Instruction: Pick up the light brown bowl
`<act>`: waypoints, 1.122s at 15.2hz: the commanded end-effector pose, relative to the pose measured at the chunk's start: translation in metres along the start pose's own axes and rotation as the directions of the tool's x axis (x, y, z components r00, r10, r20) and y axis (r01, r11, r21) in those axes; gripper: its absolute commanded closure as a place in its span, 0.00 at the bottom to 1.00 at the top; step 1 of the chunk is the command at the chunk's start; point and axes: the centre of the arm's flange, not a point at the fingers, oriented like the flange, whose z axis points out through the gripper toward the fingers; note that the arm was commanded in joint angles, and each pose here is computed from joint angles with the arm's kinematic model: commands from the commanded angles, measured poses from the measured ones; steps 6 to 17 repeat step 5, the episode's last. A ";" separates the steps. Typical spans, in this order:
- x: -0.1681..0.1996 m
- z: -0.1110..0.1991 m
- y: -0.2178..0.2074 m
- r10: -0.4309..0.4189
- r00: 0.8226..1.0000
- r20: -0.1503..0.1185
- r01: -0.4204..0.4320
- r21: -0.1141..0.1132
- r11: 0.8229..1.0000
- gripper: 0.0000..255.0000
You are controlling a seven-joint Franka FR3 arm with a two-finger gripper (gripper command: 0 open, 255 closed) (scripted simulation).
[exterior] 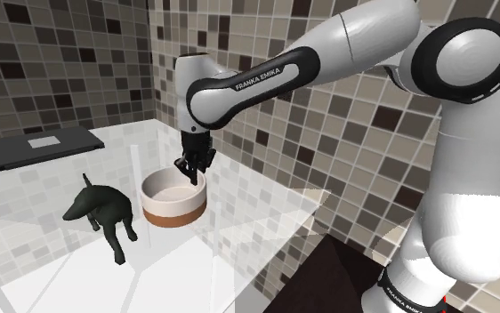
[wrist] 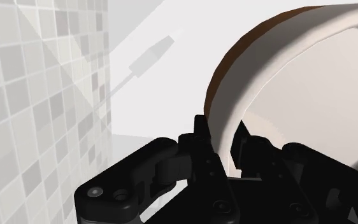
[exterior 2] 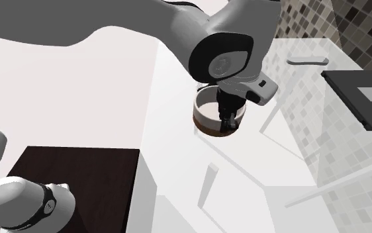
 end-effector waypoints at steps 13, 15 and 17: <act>-0.001 -0.022 0.000 0.000 1.000 0.000 0.000 0.000 1.000 1.00; -0.001 -0.022 0.000 0.000 1.000 0.000 0.000 0.000 1.000 1.00; -0.001 -0.022 0.000 0.000 1.000 0.000 0.000 0.000 1.000 1.00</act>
